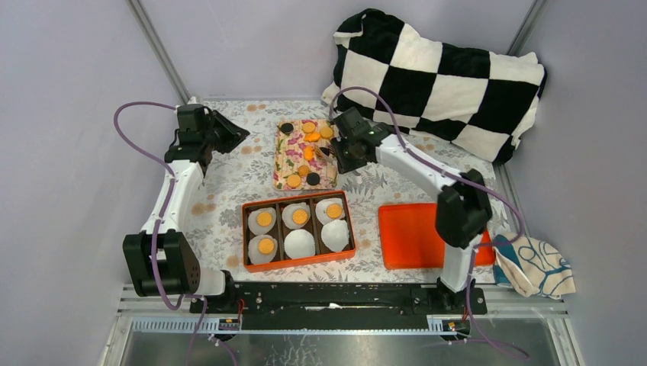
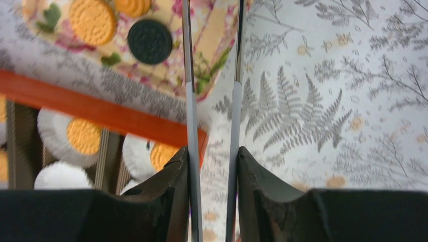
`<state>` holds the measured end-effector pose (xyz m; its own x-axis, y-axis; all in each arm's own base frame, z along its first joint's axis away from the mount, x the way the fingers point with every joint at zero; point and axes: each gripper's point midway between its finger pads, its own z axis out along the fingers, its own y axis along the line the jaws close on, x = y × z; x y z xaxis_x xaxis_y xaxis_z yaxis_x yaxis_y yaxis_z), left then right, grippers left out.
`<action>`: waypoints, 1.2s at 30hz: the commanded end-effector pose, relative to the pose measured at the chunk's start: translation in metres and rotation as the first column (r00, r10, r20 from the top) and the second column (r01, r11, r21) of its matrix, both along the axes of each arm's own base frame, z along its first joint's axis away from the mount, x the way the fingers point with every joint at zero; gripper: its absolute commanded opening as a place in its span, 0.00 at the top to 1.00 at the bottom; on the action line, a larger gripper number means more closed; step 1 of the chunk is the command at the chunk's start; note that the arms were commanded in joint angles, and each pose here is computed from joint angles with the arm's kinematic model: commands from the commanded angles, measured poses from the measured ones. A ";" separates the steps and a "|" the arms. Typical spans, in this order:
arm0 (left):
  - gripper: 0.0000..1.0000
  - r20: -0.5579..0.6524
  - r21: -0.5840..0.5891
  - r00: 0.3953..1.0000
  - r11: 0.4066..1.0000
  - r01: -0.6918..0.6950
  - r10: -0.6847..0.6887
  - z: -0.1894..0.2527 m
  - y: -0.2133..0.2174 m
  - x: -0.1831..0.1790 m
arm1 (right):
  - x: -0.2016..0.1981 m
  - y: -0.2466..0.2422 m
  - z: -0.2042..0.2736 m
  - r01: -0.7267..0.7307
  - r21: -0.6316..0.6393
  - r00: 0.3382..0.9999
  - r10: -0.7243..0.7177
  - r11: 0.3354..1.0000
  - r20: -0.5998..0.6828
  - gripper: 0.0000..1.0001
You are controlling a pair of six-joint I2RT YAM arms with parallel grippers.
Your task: Pack the cookies
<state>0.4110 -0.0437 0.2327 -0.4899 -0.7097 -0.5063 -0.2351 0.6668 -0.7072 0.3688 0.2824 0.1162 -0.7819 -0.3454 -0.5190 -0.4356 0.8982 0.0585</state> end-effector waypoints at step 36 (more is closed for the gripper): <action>0.67 0.044 0.023 0.998 0.998 0.053 -0.054 0.010 -0.020 -0.004 | -0.263 0.021 0.061 -0.457 0.071 0.883 0.462 0.887 -0.080 0.51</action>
